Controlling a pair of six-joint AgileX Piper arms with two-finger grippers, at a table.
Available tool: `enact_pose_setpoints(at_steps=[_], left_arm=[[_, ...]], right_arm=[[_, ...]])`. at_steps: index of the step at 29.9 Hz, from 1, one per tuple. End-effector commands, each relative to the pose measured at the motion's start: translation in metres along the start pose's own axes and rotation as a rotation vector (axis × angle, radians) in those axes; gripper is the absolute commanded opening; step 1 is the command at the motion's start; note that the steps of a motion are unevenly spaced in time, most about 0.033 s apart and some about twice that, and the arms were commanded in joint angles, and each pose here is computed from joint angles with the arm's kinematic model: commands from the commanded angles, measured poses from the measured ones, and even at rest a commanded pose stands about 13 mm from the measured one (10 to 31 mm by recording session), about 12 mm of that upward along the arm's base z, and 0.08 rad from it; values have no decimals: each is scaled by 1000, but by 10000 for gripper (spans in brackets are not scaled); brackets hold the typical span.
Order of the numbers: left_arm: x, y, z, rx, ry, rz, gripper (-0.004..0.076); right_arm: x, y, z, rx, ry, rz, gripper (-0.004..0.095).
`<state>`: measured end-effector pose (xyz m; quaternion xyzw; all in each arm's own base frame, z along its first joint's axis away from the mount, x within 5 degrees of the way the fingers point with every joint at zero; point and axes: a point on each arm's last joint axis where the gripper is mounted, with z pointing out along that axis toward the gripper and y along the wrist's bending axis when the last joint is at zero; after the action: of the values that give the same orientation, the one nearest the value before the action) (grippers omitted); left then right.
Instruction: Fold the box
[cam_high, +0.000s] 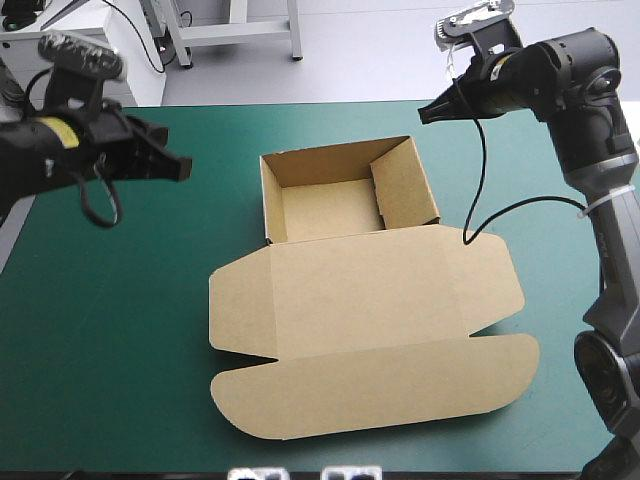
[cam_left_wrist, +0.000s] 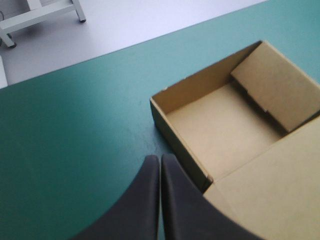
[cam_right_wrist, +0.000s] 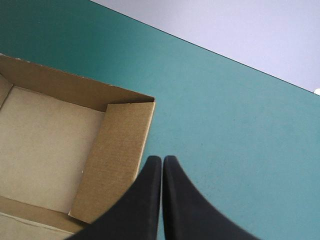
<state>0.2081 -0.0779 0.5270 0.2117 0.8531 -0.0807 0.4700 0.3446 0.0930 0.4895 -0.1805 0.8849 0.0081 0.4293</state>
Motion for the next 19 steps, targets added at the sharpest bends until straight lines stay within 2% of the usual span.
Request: enact_pose_setpoints(at_steps=[1,3,7,11,19], left_arm=[[32,-3,-30,-43,-13,22,-8],[55,-4,-40,-66,-54,28,-8],[104,-10,-55,-88,-164,23,-8],[156,-16,-61,-99,-232,0,-8],[255,-25,-47,-119,-227,-61,-8]], right_arm=[[-4,0,-11,-22,-34,-19,116],[-3,3,5,-56,-8,-13,262],[1,6,41,-72,61,-6,540],[9,9,78,-82,135,3,562],[32,15,152,-103,285,12,560]])
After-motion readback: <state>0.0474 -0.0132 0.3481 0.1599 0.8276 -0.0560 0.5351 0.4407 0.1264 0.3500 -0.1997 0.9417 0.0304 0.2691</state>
